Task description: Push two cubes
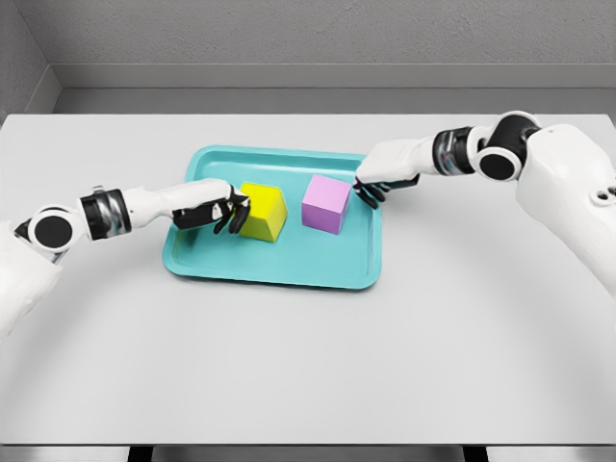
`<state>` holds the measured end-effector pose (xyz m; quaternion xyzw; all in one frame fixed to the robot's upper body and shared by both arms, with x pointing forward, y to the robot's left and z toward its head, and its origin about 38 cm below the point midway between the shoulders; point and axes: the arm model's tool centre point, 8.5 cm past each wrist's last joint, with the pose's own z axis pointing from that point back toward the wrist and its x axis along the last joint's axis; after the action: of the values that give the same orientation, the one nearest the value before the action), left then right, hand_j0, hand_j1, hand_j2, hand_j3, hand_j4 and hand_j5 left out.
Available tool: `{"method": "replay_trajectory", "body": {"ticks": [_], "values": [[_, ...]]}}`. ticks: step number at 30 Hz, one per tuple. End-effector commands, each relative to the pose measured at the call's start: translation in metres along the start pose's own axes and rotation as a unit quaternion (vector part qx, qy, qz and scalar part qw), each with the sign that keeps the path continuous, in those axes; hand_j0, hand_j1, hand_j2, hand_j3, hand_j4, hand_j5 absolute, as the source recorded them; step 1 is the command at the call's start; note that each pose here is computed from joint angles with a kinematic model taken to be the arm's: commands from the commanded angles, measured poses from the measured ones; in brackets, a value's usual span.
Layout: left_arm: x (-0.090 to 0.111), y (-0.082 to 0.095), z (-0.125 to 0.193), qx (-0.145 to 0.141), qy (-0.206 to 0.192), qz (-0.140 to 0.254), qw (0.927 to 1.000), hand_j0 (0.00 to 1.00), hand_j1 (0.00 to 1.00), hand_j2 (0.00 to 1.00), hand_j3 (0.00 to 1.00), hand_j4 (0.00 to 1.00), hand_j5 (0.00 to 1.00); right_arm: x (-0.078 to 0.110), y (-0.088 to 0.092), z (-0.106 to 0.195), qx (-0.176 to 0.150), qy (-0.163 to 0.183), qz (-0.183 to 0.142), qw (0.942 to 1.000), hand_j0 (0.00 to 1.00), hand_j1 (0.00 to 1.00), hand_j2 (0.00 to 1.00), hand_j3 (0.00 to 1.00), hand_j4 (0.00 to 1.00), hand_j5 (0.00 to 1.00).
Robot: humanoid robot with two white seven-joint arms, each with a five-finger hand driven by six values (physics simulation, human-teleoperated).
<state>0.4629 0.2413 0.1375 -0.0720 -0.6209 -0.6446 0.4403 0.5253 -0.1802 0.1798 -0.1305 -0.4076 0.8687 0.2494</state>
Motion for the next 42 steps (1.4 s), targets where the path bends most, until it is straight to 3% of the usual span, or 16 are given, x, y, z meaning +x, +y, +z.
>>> {"method": "replay_trajectory", "body": {"ticks": [1,7,12,14,18,21,29,42], "values": [[-0.004,-0.011,-0.002,-0.031,0.012,-0.039,0.9987,0.14,0.14,0.14,0.14,0.14,0.14,0.001,-0.001,-0.001,-0.002,-0.001,-0.001,1.0000,0.24,0.24,0.24,0.24,0.24,0.24],[0.005,0.019,0.034,0.013,-0.005,-0.023,0.9996,0.16,0.16,0.16,0.16,0.16,0.16,0.004,-0.004,-0.004,-0.003,-0.005,0.001,1.0000,0.24,0.24,0.24,0.24,0.24,0.24],[0.021,0.034,0.054,0.019,-0.019,-0.038,0.9989,0.16,0.16,0.16,0.16,0.16,0.16,0.010,-0.004,-0.008,0.000,-0.012,0.007,0.9999,0.24,0.24,0.24,0.24,0.24,0.24],[0.021,0.025,0.051,0.010,-0.021,-0.034,0.9991,0.16,0.16,0.16,0.16,0.16,0.16,0.012,-0.006,-0.010,-0.001,-0.014,0.008,0.9999,0.24,0.24,0.24,0.24,0.24,0.24],[0.033,-0.016,0.031,-0.062,-0.046,-0.034,0.9964,0.16,0.16,0.16,0.16,0.16,0.16,0.017,-0.007,-0.014,0.001,-0.021,0.015,0.9997,0.24,0.24,0.24,0.24,0.24,0.24],[0.034,-0.026,0.025,-0.079,-0.046,-0.041,0.9950,0.16,0.16,0.16,0.16,0.16,0.16,0.015,-0.006,-0.012,0.001,-0.018,0.014,0.9997,0.24,0.24,0.24,0.24,0.24,0.24],[0.023,-0.028,0.020,-0.073,-0.034,-0.030,0.9963,0.16,0.16,0.16,0.16,0.16,0.16,0.005,-0.022,-0.001,-0.015,-0.004,0.015,0.9998,0.24,0.24,0.24,0.24,0.24,0.24],[0.022,-0.027,-0.013,-0.071,-0.039,-0.034,0.9961,0.16,0.16,0.16,0.16,0.16,0.16,0.032,-0.022,-0.027,0.013,-0.033,0.050,0.9981,0.24,0.24,0.24,0.24,0.24,0.24]]}}
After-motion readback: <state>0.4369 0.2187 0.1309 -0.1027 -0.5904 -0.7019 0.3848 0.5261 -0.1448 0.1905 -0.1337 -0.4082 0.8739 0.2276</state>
